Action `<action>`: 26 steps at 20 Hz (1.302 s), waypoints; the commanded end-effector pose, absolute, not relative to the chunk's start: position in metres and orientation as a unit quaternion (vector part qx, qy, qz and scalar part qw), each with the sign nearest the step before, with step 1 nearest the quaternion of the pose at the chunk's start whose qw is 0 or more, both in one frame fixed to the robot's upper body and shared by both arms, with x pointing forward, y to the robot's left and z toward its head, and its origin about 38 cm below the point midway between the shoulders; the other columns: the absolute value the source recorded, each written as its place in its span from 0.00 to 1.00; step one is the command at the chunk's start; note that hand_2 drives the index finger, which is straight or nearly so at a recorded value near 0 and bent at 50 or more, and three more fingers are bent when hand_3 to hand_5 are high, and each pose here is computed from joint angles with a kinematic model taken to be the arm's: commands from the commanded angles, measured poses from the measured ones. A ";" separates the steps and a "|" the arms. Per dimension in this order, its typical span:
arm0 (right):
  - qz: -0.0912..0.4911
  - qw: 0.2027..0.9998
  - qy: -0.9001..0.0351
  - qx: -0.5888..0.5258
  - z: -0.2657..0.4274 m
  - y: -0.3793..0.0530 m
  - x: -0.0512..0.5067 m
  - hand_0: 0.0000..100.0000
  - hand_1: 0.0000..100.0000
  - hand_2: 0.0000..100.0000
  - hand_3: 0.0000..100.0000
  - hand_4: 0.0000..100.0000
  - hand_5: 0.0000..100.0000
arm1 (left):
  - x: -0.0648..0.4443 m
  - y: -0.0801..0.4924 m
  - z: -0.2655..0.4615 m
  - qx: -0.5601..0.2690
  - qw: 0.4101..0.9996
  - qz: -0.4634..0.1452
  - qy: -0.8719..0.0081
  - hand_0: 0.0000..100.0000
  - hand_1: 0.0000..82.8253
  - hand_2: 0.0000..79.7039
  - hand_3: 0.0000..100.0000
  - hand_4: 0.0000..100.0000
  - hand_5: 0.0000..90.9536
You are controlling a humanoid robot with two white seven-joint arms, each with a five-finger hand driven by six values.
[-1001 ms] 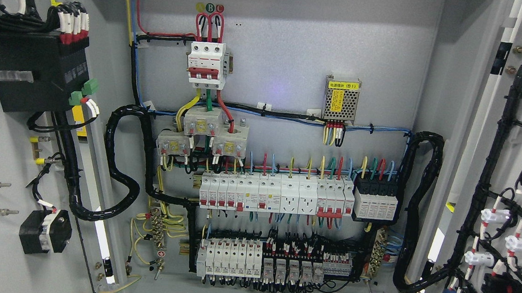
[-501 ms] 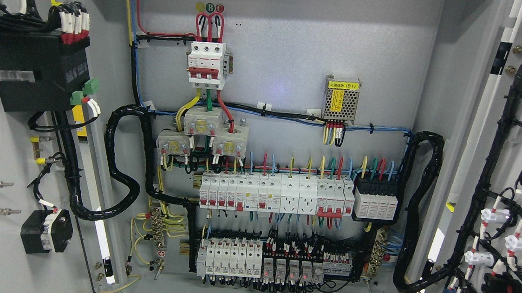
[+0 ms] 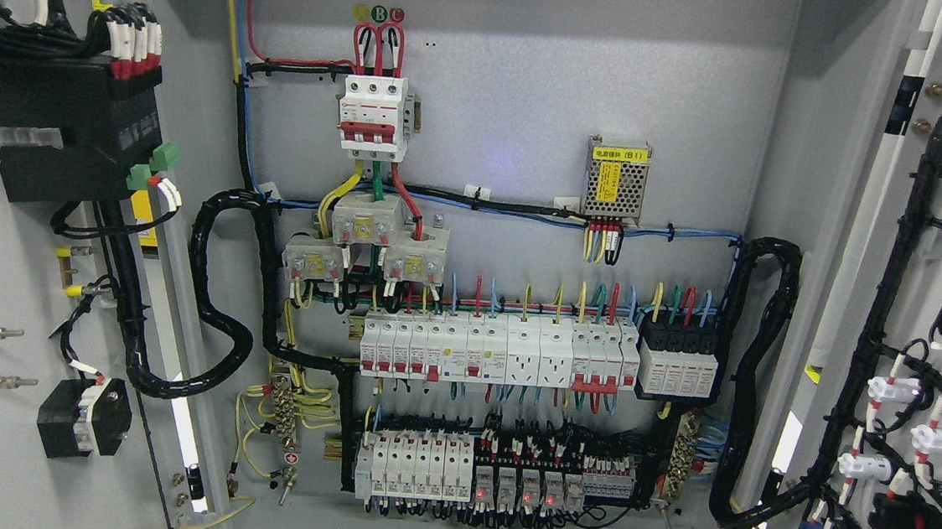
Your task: Open door with both hands
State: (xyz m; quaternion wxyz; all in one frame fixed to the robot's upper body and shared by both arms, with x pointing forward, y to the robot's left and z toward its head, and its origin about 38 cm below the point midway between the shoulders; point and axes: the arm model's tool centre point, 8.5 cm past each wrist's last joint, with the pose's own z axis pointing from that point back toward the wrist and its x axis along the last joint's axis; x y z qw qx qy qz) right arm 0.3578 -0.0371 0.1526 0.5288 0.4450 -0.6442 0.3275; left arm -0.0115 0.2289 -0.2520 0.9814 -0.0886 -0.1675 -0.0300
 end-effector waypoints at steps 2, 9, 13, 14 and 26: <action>0.282 0.587 -0.686 0.325 0.118 -0.168 0.340 0.21 0.10 0.00 0.00 0.00 0.00 | 0.093 0.216 -0.175 -0.106 0.905 -0.118 -0.395 0.38 0.34 0.00 0.02 0.00 0.00; 0.242 0.578 -0.728 0.279 0.114 -0.209 0.295 0.21 0.10 0.00 0.00 0.00 0.00 | 0.126 0.217 -0.083 -0.105 0.832 -0.139 -0.527 0.39 0.33 0.03 0.07 0.00 0.00; 0.226 0.568 -0.751 0.251 0.126 -0.231 0.278 0.22 0.10 0.00 0.00 0.00 0.00 | 0.134 0.223 -0.037 -0.095 0.798 -0.141 -0.577 0.38 0.34 0.03 0.06 0.00 0.00; 0.223 0.566 -0.756 0.243 0.128 -0.236 0.272 0.22 0.10 0.00 0.00 0.00 0.00 | 0.134 0.224 -0.027 -0.094 0.791 -0.143 -0.587 0.38 0.34 0.03 0.06 0.00 0.00; 0.168 0.502 -0.826 0.194 0.162 -0.276 0.215 0.22 0.10 0.00 0.00 0.00 0.00 | 0.154 0.222 0.042 -0.122 0.708 -0.198 -0.667 0.35 0.33 0.05 0.07 0.00 0.00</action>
